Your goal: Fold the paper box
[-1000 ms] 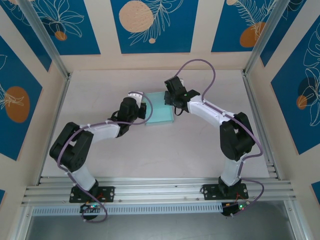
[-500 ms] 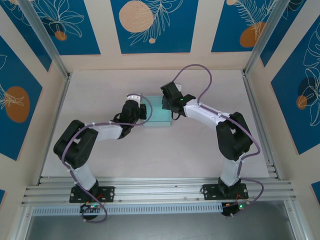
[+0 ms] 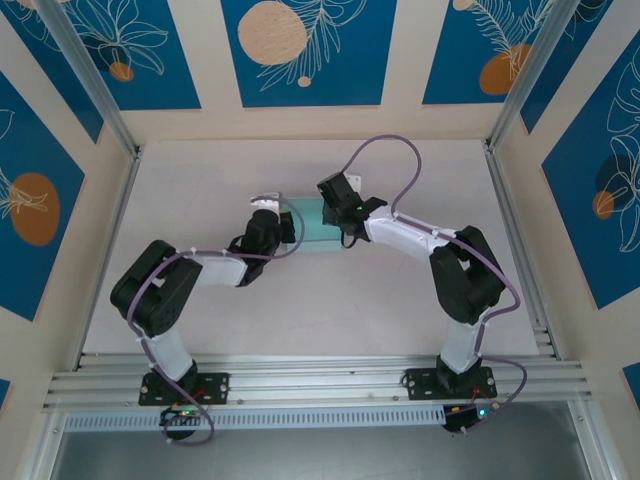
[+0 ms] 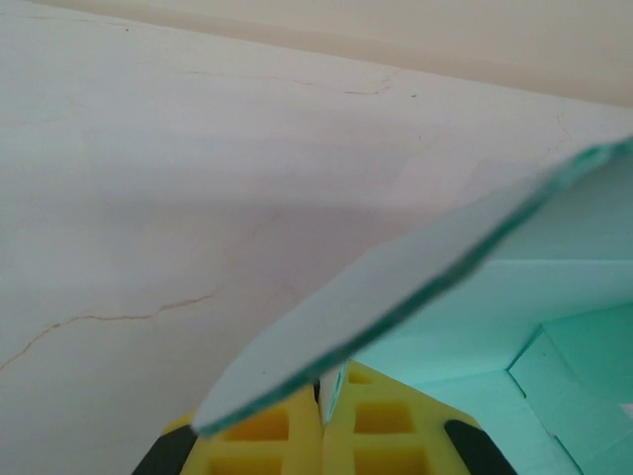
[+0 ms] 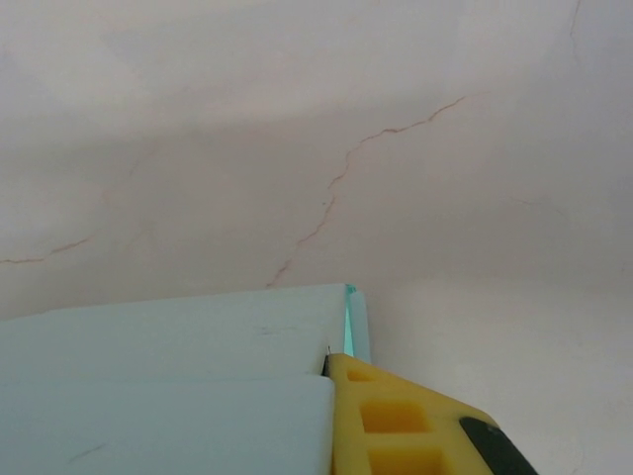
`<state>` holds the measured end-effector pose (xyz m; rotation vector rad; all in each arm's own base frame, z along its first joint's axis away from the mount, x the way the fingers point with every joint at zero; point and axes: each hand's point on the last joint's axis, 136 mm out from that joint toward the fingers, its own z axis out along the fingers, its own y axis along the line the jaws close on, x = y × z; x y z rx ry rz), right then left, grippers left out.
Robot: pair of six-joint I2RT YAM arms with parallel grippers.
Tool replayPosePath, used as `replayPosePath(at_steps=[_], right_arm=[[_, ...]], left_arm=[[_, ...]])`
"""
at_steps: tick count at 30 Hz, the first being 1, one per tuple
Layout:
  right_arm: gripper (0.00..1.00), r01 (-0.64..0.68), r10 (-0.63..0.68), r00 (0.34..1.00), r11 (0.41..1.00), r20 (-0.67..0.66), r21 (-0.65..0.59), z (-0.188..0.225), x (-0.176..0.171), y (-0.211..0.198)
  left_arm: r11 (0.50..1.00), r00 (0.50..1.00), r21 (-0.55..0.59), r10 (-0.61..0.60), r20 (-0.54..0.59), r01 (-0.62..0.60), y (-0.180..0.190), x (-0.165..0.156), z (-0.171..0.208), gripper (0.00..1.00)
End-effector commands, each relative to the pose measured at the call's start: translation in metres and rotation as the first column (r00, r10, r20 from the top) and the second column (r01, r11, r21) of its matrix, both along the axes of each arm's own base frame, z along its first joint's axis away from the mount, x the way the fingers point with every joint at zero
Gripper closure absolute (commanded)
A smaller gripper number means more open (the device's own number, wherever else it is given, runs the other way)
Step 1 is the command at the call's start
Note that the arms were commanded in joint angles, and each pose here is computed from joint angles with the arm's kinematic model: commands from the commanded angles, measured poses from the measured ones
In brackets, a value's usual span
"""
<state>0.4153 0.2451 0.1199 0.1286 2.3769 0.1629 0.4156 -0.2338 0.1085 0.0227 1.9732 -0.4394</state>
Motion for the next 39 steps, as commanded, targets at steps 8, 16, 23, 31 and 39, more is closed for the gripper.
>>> replayPosePath(at_steps=[8,16,23,31,39], right_arm=[[0.89,-0.081,0.084,0.994,0.996,-0.067,0.038,-0.044,-0.045,0.02],[0.89,-0.075,0.075,0.995,0.997,-0.067,0.003,-0.062,-0.059,0.013],[0.89,-0.063,0.061,0.996,0.998,-0.07,-0.03,-0.075,-0.064,0.002],[0.89,-0.05,0.045,0.997,0.996,-0.069,-0.071,-0.082,-0.065,-0.004],[0.89,-0.047,0.041,0.997,0.995,-0.065,-0.087,-0.083,-0.065,-0.005]], left_arm=[[0.992,0.979,-0.007,-0.124,-0.159,0.124,-0.015,-0.052,-0.054,0.97],[0.992,0.973,-0.019,-0.125,-0.196,0.124,-0.013,-0.06,-0.072,0.98],[0.991,0.969,-0.023,-0.135,-0.205,0.133,-0.008,-0.069,-0.081,0.93],[0.981,0.965,-0.03,-0.194,-0.178,0.192,-0.007,-0.084,-0.06,0.26],[0.973,0.963,-0.022,-0.229,-0.141,0.228,0.007,-0.107,-0.022,0.0]])
